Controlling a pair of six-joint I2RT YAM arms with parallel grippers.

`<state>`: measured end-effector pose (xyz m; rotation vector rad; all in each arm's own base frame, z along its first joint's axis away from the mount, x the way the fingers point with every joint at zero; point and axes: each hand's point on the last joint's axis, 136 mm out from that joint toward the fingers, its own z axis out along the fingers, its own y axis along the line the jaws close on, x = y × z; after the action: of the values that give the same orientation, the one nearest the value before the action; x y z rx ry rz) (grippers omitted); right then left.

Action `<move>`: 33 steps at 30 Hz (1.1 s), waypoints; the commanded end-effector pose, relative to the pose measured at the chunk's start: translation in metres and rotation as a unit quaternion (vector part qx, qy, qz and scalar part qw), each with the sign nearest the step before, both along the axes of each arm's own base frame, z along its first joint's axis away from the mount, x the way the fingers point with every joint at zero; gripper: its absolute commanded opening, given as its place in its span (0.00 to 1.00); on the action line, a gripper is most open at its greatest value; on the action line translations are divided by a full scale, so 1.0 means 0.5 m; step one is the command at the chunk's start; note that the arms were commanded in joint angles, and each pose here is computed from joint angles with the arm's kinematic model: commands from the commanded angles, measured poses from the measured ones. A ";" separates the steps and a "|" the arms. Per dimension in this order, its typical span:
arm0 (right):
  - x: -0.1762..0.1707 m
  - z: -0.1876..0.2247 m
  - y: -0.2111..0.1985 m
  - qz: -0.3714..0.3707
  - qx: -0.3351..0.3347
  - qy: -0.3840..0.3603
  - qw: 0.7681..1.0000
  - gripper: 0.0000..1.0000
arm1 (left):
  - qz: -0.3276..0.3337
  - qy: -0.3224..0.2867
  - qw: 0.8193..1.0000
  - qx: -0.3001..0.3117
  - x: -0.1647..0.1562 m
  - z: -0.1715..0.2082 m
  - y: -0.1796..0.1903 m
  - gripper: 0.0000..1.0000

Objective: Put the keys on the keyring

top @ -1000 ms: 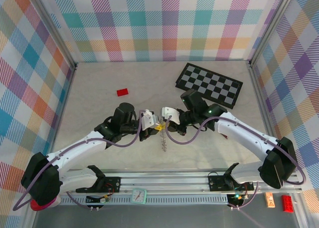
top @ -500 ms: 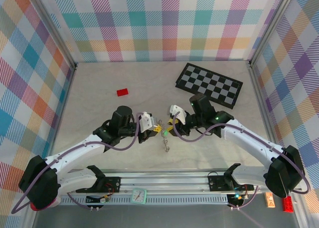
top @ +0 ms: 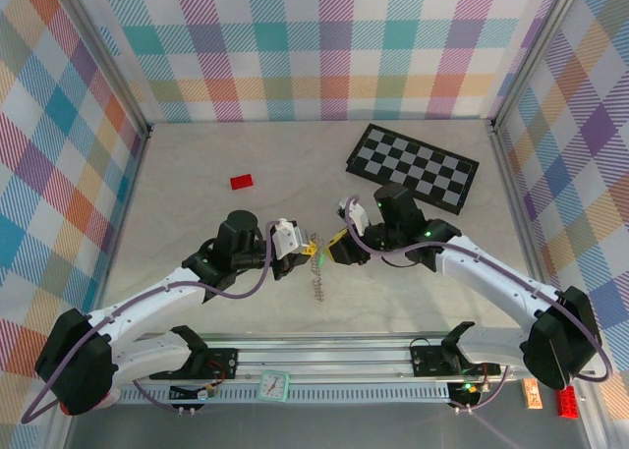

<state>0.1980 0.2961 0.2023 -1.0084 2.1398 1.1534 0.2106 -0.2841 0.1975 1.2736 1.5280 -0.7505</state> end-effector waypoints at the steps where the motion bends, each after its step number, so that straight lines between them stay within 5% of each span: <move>1: 0.002 0.016 0.011 -0.014 0.008 0.047 0.999 0.25 | -0.006 -0.021 0.999 -0.026 -0.005 0.030 -0.008 0.00; 15: -0.001 0.029 0.021 -0.010 0.027 0.061 0.998 0.17 | -0.008 -0.021 0.999 -0.023 -0.005 0.031 -0.009 0.00; 25: 0.011 -0.003 0.013 -0.030 0.007 0.065 0.997 0.03 | -0.017 -0.025 0.999 -0.037 -0.013 0.042 -0.011 0.00; 33: 0.007 -0.040 0.029 -0.011 -0.002 0.124 0.992 0.00 | -0.037 -0.037 0.996 -0.068 -0.030 0.061 -0.015 0.00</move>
<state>0.1990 0.3054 0.1782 -0.8820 2.3336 1.2764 0.2076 -0.2832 0.1952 1.2469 1.5167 -0.7752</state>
